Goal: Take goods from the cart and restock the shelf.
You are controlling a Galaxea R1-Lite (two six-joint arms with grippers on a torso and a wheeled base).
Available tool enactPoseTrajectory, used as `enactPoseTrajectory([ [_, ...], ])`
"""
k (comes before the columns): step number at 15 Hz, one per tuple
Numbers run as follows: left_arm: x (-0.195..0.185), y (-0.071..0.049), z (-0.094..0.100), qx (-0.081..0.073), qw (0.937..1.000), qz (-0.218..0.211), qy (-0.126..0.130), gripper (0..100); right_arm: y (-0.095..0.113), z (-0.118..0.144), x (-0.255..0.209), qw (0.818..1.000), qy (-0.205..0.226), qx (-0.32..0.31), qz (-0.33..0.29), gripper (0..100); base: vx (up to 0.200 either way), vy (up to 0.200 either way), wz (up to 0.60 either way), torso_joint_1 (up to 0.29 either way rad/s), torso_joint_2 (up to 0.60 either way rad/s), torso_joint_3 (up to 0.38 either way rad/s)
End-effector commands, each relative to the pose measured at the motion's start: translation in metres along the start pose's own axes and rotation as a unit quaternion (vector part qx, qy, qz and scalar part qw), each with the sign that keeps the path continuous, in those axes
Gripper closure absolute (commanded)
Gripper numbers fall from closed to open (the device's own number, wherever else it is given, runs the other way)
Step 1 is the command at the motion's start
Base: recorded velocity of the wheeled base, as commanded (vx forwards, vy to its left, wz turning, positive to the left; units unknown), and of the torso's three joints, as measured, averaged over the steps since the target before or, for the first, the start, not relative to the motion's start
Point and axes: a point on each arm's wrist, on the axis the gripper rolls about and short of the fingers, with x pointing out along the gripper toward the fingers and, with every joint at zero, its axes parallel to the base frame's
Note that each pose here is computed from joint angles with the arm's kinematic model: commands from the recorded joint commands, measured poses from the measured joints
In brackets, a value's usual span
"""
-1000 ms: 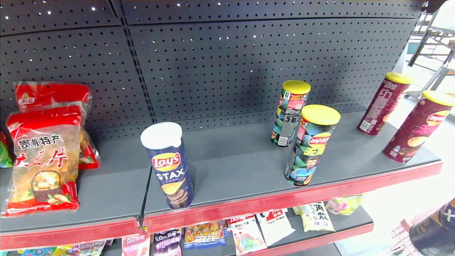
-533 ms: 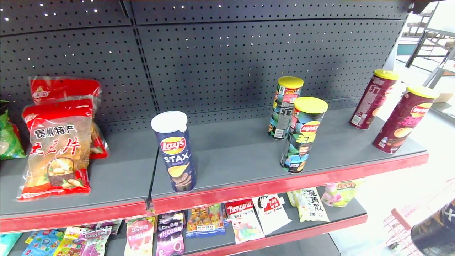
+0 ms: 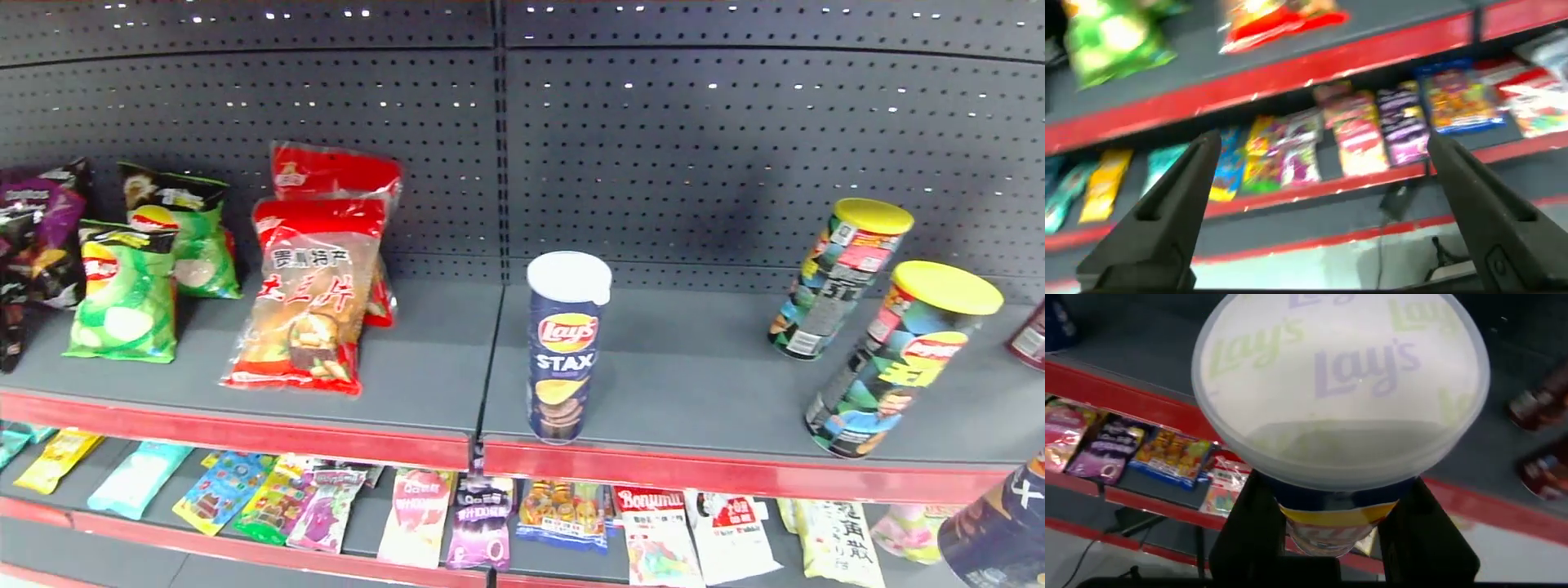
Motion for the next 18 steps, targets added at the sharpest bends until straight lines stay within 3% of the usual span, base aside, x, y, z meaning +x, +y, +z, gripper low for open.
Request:
enactPoseTrajectory([
  [1,-0.003,-0.001,-0.003,0.002,0.9999,0.004,-0.010,0,0.000,0.000,0.002,1.000,0.007,0.000,0.002,100,0.000,0.000,0.00,0.000,0.00,0.000],
  [3,-0.004,-0.004,-0.011,0.003,0.9998,0.006,-0.018,0,0.000,0.005,-0.001,1.000,-0.013,0.004,0.025,100,0.000,0.000,0.00,0.000,0.00,0.000],
  [5,-0.006,-0.006,-0.017,0.011,0.9996,0.010,-0.026,0,0.000,0.020,-0.006,0.993,-0.047,0.008,0.111,100,0.000,0.000,0.00,0.000,0.00,0.000],
  [8,-0.005,-0.007,-0.019,0.011,0.9996,0.012,-0.025,0,-0.003,0.060,0.014,0.985,-0.045,0.014,0.168,100,0.000,0.000,0.00,0.000,0.00,0.000],
  [11,-0.003,-0.009,-0.028,0.008,0.9997,0.008,-0.021,0,0.006,0.104,0.059,0.972,-0.039,0.020,0.229,100,0.000,0.000,0.00,0.000,0.00,0.000],
  [14,0.006,-0.010,-0.035,0.007,0.9991,0.013,-0.039,0,0.027,0.132,0.118,0.973,-0.075,0.015,0.219,100,0.000,0.000,0.00,0.000,0.00,0.000],
  [18,0.012,-0.009,-0.038,0.005,0.9982,0.029,-0.053,0,0.047,0.149,0.182,0.972,-0.048,0.015,0.228,100,0.000,0.000,0.00,0.000,0.00,0.000],
])
